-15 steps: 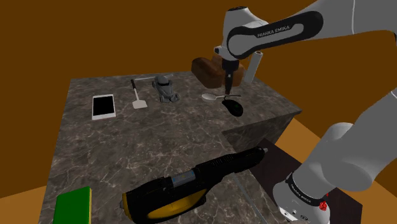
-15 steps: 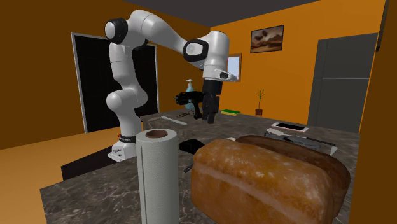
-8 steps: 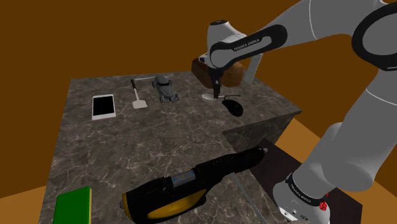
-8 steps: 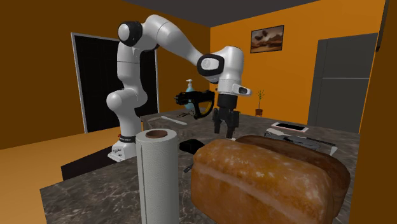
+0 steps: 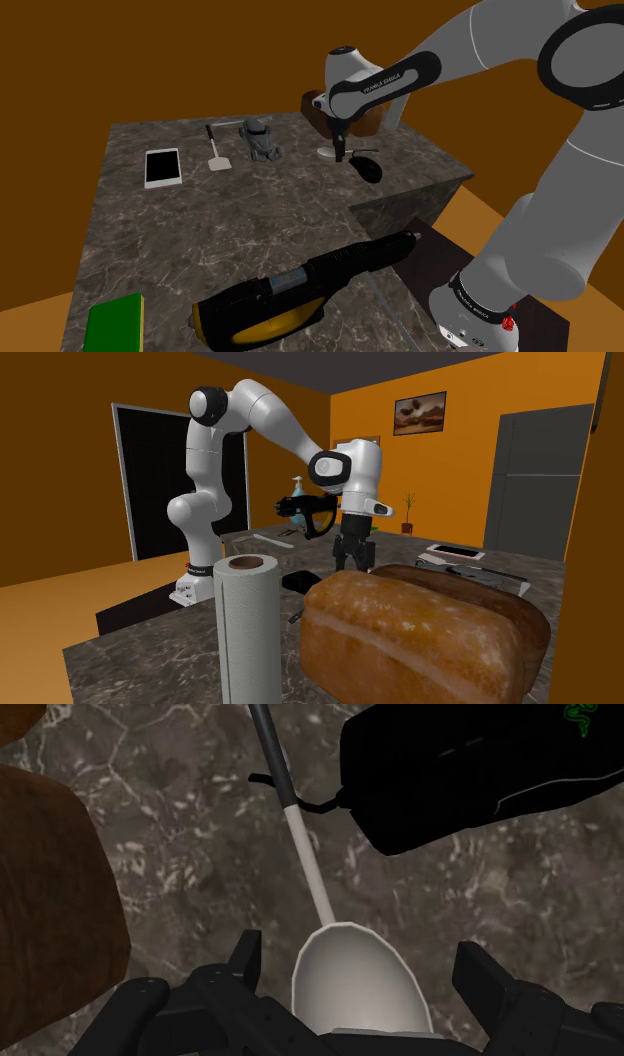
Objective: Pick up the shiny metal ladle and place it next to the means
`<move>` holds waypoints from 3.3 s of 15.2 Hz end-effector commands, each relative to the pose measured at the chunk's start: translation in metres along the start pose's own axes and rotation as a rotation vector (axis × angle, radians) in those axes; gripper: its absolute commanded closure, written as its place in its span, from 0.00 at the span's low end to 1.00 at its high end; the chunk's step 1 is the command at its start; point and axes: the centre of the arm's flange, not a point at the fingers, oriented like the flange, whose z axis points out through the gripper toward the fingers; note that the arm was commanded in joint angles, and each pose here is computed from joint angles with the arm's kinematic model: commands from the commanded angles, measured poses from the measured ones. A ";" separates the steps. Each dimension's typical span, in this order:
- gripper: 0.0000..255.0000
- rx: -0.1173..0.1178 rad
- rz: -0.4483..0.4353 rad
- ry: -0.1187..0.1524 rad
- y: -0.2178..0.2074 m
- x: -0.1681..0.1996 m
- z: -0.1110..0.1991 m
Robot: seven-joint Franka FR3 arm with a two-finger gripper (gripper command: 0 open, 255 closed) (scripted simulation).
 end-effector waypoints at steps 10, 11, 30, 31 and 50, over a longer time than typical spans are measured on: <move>1.00 0.000 0.000 0.000 0.000 0.000 0.001; 1.00 0.000 0.000 0.000 0.000 0.000 0.001; 1.00 0.000 0.000 0.000 0.008 -0.015 -0.077; 1.00 0.000 0.000 0.000 0.009 -0.016 -0.082; 1.00 0.000 0.000 0.000 -0.170 0.004 -0.131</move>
